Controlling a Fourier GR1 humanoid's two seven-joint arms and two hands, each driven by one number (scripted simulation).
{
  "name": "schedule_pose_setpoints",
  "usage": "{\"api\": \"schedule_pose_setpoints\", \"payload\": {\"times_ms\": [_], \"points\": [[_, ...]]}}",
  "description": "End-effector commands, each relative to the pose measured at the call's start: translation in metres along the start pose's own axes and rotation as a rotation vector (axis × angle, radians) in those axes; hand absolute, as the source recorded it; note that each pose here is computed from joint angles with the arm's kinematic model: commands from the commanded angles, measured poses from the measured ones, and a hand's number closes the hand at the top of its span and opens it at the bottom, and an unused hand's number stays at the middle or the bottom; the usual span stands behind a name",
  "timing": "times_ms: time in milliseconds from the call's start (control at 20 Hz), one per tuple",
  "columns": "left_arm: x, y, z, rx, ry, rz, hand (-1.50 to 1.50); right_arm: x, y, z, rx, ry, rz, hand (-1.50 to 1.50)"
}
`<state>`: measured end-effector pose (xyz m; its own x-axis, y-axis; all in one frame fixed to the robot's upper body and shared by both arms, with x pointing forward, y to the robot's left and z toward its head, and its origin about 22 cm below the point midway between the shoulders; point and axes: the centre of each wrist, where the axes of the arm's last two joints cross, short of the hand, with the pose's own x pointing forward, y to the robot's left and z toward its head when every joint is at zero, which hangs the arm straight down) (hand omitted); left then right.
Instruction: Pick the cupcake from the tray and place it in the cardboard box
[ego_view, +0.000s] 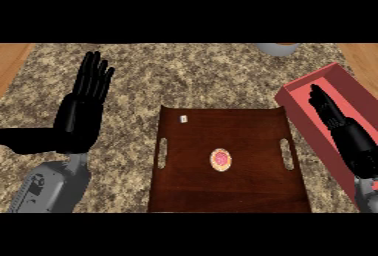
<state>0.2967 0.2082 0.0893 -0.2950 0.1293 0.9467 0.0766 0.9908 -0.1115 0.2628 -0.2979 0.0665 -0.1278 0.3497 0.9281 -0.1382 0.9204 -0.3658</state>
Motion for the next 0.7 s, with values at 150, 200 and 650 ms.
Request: {"api": "schedule_pose_setpoints", "payload": {"times_ms": [150,200,650], "points": [[-0.009,0.034,0.012,-0.177,0.061,-0.327,0.00,0.079,-0.016,-0.029,0.055,-0.346,-0.089,-1.50],[-0.003,0.043,0.004,-0.190,0.062,-0.419,0.00,0.099,-0.020,-0.031,0.076,-0.422,-0.093,-1.50],[-0.013,0.070,0.015,-0.273,0.114,-0.468,0.00,0.056,-0.029,-0.039,0.272,-0.526,0.314,-1.50]]}}
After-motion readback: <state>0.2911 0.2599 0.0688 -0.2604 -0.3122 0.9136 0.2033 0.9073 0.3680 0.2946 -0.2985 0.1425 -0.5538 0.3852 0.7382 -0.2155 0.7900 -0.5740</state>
